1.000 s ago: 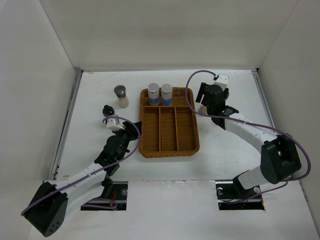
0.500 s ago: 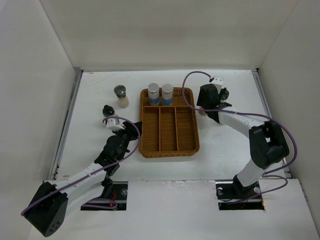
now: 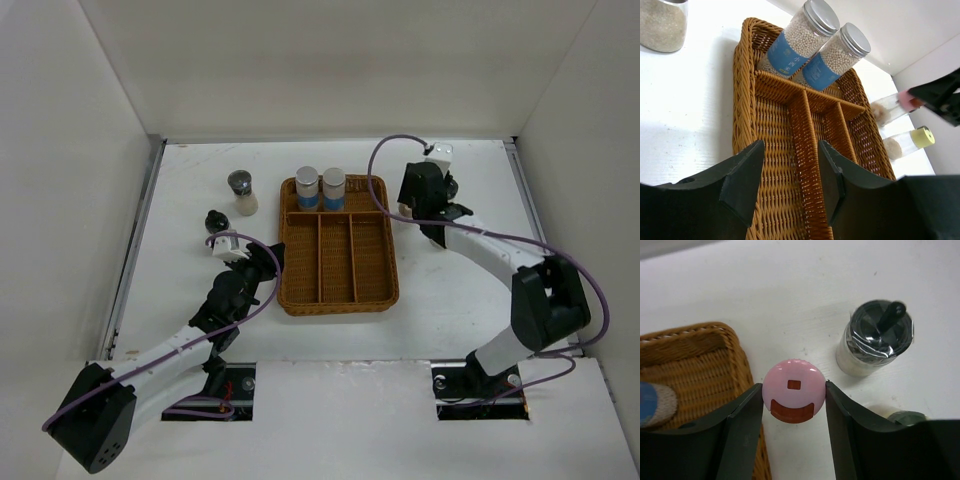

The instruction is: Organize the condiment bottles

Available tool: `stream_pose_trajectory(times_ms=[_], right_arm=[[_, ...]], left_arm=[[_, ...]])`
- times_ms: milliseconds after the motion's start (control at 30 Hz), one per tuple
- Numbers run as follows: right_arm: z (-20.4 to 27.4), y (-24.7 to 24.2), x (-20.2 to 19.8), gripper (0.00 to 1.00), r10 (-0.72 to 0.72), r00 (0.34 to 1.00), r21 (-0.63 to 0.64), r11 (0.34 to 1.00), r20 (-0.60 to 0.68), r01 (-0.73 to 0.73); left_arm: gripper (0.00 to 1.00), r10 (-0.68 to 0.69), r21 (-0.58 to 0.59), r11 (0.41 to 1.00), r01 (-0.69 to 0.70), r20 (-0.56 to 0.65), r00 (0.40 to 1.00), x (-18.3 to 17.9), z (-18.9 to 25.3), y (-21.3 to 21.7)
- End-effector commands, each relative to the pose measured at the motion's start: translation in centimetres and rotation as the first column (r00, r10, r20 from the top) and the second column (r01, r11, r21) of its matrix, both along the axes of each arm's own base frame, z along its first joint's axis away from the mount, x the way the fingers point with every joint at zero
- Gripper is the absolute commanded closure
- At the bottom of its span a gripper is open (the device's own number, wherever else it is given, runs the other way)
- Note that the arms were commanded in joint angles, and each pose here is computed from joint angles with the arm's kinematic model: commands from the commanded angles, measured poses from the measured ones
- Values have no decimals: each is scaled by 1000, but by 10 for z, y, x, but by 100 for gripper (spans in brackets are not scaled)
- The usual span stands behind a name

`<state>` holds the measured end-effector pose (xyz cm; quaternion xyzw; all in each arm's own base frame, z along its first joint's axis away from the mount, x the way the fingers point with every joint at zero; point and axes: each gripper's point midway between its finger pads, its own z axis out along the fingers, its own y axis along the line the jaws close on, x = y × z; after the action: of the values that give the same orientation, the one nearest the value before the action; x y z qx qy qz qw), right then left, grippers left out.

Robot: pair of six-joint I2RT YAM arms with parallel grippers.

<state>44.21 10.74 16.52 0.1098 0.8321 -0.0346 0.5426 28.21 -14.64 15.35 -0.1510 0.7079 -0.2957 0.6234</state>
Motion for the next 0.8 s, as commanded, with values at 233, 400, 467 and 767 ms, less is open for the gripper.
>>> stream_pose_trajectory(times_ms=[233,400,467,767], right_arm=[[105,68,18,55,125,960,104,982,251,-155],[96,101,31,55,175,956,113,972,235,-206],[88,112,35,55,194,956,113,968,220,-223],[33,133,50,55,217,969,93,969,122,-229]], left_arm=[[55,6,-28,1000,-5,19,1000,1,3,2],[55,6,-27,1000,-6,18,1000,1,2,2],[55,6,-27,1000,-5,19,1000,1,3,2],[54,9,-27,1000,-9,18,1000,2,3,2]])
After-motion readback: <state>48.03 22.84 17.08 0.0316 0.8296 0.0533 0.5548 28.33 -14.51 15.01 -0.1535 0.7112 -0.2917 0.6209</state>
